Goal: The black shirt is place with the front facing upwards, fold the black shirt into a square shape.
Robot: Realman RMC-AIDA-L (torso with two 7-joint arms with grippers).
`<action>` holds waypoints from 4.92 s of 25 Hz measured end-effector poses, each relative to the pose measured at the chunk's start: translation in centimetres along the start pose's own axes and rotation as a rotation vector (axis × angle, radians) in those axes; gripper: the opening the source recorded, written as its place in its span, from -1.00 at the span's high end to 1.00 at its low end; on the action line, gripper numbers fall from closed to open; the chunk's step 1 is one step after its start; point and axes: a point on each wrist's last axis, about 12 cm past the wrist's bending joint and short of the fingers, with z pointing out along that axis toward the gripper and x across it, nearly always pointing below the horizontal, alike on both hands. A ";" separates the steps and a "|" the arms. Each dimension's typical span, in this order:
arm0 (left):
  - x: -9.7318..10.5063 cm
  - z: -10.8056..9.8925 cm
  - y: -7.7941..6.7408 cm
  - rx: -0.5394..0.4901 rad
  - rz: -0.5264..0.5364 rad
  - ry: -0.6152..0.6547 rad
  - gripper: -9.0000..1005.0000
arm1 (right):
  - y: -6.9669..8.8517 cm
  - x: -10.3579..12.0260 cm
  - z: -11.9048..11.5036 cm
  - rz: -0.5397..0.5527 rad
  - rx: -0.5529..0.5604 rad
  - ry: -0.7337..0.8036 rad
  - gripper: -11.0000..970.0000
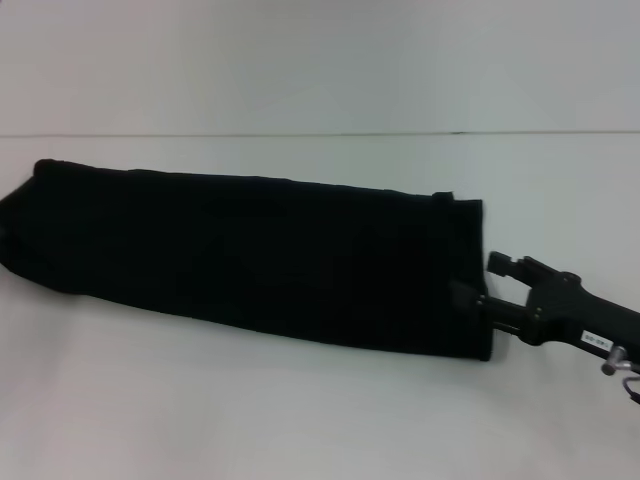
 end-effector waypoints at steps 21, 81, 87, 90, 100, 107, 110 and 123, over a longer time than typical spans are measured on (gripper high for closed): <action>2.5 7.9 -14.5 0.455 0.176 0.265 0.93 | -0.1 3.3 -4.9 0.132 0.152 -0.041 -0.90; 14.9 3.0 -8.5 0.845 0.956 0.401 -0.92 | -5.3 -9.3 -1.5 0.987 0.115 0.387 -0.89; 14.5 2.6 -8.1 0.838 0.994 0.349 -0.91 | -4.8 -9.5 0.4 1.026 0.120 0.435 -0.89; 14.5 2.7 -8.2 0.839 0.990 0.352 -0.89 | -4.9 -9.5 0.4 1.035 0.131 0.434 -0.89; 14.2 3.3 -8.4 0.804 0.986 0.356 -0.88 | -5.5 -9.4 -0.3 0.994 0.206 0.501 -0.89; 14.2 3.5 -8.1 0.785 1.016 0.388 -0.88 | -4.6 -8.6 1.7 0.977 0.191 0.522 -0.89; 14.2 3.5 -8.1 0.781 1.019 0.391 -0.88 | -4.2 -8.7 2.5 0.973 0.176 0.525 -0.89; 14.2 3.5 -8.2 0.782 1.024 0.390 -0.88 | -3.8 -8.0 3.9 0.939 0.189 0.512 -0.89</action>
